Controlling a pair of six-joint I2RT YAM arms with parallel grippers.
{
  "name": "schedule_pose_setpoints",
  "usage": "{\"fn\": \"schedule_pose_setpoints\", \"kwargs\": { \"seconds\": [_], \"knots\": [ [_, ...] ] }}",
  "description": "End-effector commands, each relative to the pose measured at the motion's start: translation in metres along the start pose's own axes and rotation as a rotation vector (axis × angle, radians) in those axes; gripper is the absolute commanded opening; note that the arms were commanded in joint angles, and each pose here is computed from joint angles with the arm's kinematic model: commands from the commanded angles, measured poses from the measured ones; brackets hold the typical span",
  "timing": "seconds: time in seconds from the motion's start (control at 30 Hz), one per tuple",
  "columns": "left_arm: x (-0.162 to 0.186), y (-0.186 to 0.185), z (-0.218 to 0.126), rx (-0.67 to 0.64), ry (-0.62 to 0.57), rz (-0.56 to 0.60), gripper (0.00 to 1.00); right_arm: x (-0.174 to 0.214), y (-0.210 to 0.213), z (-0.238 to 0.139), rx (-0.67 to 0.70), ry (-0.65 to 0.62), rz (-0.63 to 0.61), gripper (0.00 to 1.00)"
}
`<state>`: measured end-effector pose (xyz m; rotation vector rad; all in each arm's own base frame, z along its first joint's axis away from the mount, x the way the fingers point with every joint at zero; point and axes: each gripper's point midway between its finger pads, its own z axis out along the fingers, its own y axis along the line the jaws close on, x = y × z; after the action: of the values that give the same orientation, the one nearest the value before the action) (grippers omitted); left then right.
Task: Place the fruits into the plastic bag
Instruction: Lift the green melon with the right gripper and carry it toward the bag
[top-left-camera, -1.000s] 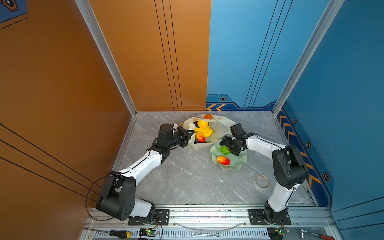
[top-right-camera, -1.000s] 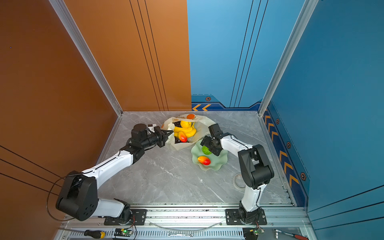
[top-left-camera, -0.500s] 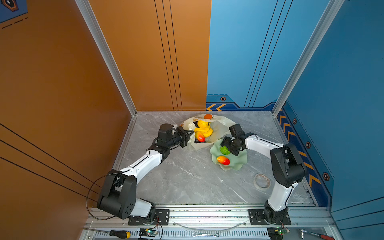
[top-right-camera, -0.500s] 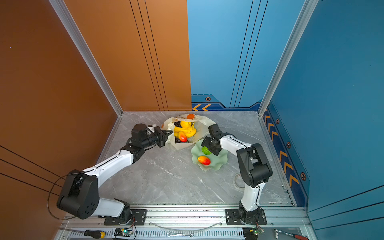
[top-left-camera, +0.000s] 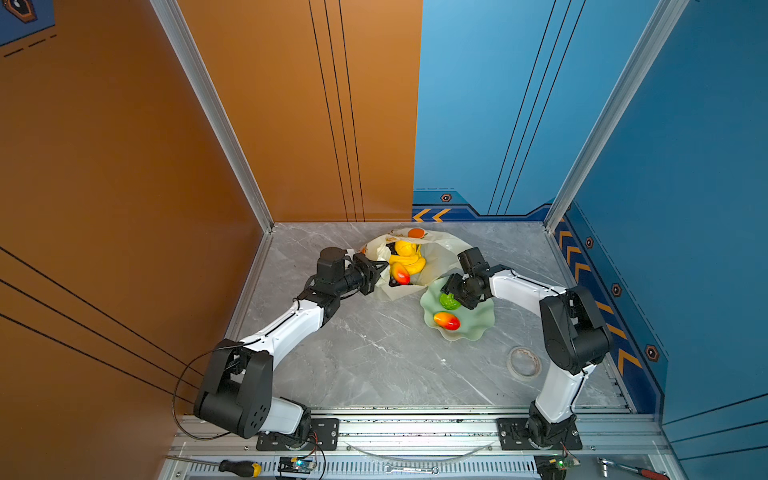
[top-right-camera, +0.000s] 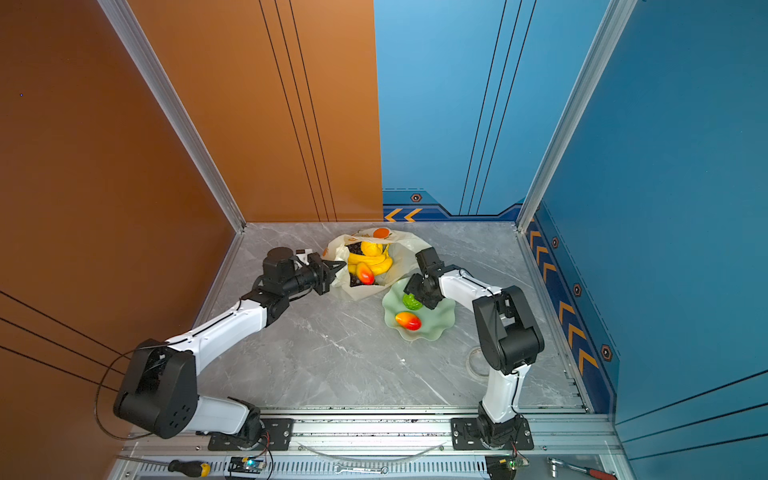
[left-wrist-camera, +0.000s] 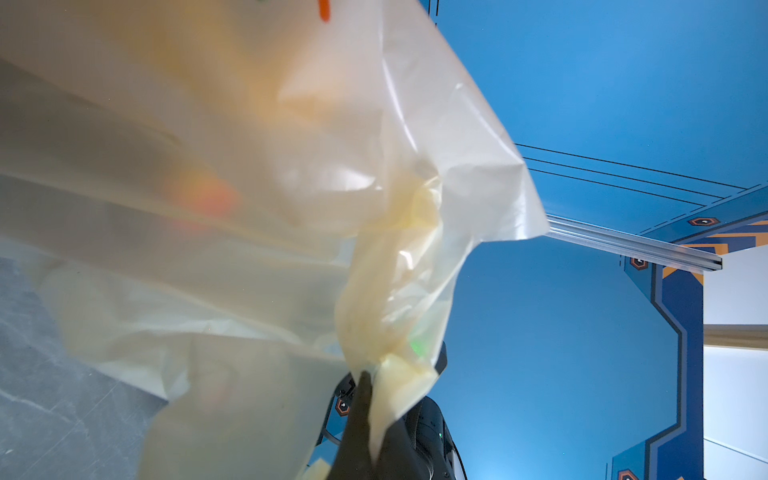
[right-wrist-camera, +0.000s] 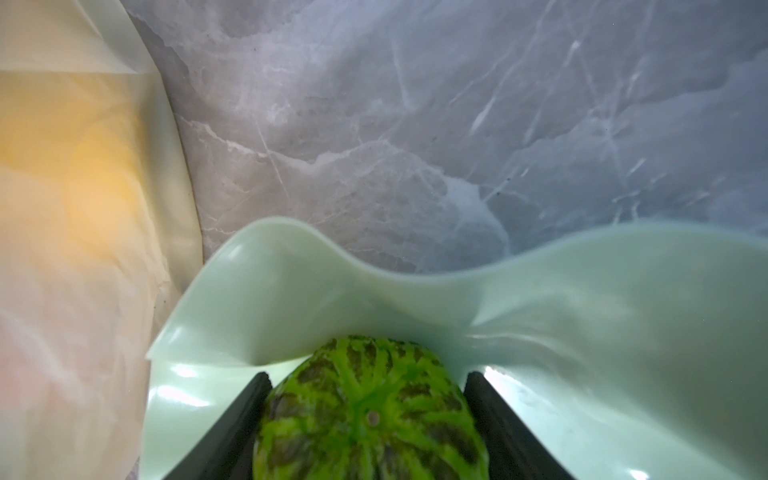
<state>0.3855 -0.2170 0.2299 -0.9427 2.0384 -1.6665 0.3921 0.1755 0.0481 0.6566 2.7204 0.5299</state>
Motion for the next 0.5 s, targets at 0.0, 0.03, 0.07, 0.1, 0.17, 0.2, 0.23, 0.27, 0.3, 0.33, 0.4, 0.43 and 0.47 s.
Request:
{"fn": "schedule_pose_setpoints", "kwargs": {
  "seconds": [0.0, 0.03, 0.07, 0.1, 0.17, 0.2, 0.23, 0.27, 0.3, 0.33, 0.4, 0.43, 0.47],
  "knots": [
    [-0.001, -0.014, 0.000, 0.038, 0.008, 0.020, 0.00, -0.004, 0.001, -0.011, 0.019, -0.024, -0.023, 0.61],
    [0.000, -0.015, 0.000, 0.040, 0.008, 0.021, 0.00, -0.004, 0.002, -0.013, 0.016, -0.027, -0.022, 0.61],
    [0.000, -0.015, 0.000, 0.038, 0.008, 0.020, 0.00, -0.005, 0.002, -0.015, 0.011, -0.030, -0.023, 0.61],
    [0.000, -0.015, -0.001, 0.040, 0.008, 0.021, 0.00, -0.006, 0.004, -0.017, 0.006, -0.033, -0.022, 0.61],
    [0.001, -0.015, -0.001, 0.040, 0.008, 0.022, 0.00, -0.008, 0.006, -0.024, -0.008, -0.040, -0.020, 0.61],
    [0.001, -0.016, -0.001, 0.042, 0.008, 0.023, 0.00, -0.009, 0.007, -0.027, -0.017, -0.044, -0.019, 0.61],
    [0.001, -0.017, -0.001, 0.043, 0.008, 0.023, 0.00, -0.010, 0.008, -0.031, -0.027, -0.047, -0.015, 0.61],
    [0.001, -0.017, 0.000, 0.043, 0.008, 0.024, 0.00, -0.012, 0.009, -0.036, -0.038, -0.052, -0.010, 0.61],
    [0.001, -0.018, 0.000, 0.045, 0.009, 0.027, 0.00, -0.013, 0.009, -0.040, -0.047, -0.056, -0.004, 0.61],
    [0.002, -0.018, 0.000, 0.044, 0.009, 0.026, 0.00, -0.014, 0.010, -0.045, -0.060, -0.061, 0.000, 0.61],
    [0.003, -0.018, 0.001, 0.044, 0.010, 0.029, 0.00, -0.015, 0.011, -0.055, -0.084, -0.068, 0.013, 0.61],
    [0.003, -0.017, 0.001, 0.043, 0.011, 0.028, 0.00, -0.016, 0.010, -0.061, -0.095, -0.072, 0.023, 0.61],
    [0.004, -0.019, 0.001, 0.046, 0.012, 0.031, 0.00, -0.017, 0.009, -0.066, -0.108, -0.076, 0.033, 0.61]
  ]
}}
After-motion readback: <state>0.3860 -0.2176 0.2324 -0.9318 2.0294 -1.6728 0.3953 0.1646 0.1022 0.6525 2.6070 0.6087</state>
